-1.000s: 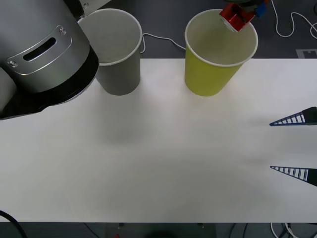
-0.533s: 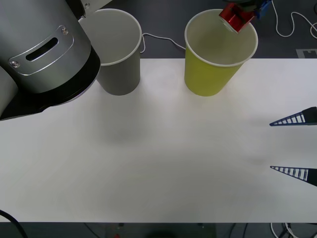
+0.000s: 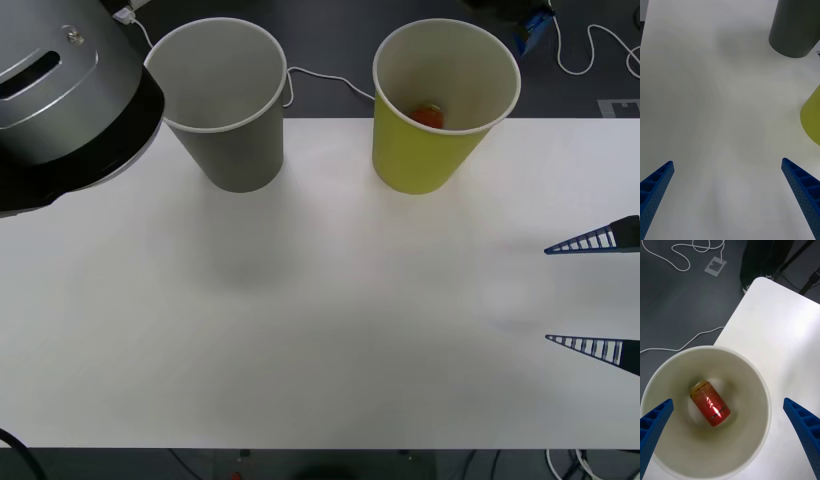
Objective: Put the can into the green bin and the plastic bottle into the gray bin
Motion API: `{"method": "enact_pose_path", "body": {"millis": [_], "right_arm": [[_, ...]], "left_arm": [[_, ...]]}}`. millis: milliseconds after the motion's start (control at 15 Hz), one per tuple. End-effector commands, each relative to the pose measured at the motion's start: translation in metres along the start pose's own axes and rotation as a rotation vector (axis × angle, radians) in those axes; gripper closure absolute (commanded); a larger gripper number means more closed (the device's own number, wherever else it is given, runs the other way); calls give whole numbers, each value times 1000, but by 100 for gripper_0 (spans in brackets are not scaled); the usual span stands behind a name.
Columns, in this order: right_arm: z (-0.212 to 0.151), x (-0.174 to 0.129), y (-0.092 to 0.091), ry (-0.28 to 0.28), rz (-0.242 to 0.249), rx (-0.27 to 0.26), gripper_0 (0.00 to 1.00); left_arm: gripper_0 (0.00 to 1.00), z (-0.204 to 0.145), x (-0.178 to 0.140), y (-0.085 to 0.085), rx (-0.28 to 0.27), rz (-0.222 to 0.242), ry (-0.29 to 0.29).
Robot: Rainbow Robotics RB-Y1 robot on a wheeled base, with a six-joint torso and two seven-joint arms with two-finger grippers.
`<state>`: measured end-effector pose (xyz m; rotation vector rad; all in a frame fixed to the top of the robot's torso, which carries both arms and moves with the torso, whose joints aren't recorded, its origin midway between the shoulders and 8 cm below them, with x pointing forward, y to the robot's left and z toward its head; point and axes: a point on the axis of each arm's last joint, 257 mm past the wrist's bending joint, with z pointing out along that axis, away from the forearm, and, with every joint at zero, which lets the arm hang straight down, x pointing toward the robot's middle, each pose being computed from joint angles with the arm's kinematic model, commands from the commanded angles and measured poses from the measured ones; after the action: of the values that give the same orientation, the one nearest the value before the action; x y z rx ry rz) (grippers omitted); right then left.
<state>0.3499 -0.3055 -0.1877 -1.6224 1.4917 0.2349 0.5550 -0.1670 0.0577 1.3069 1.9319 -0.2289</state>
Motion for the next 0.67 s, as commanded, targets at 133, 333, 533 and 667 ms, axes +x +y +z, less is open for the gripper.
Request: {"method": "enact_pose_path", "body": {"millis": [133, 333, 533, 667], "right_arm": [[0, 0, 0, 0, 0, 0, 0], [0, 0, 0, 0, 0, 0, 0], [0, 0, 0, 0, 0, 0, 0], [0, 0, 0, 0, 0, 0, 0]], "left_arm": [[0, -25, 33, 4, 46, 62, 0], [0, -54, 63, 16, 84, 70, -28], [0, -89, 107, 30, 128, 77, -57], [0, -108, 138, 35, 121, 86, -81]]}}
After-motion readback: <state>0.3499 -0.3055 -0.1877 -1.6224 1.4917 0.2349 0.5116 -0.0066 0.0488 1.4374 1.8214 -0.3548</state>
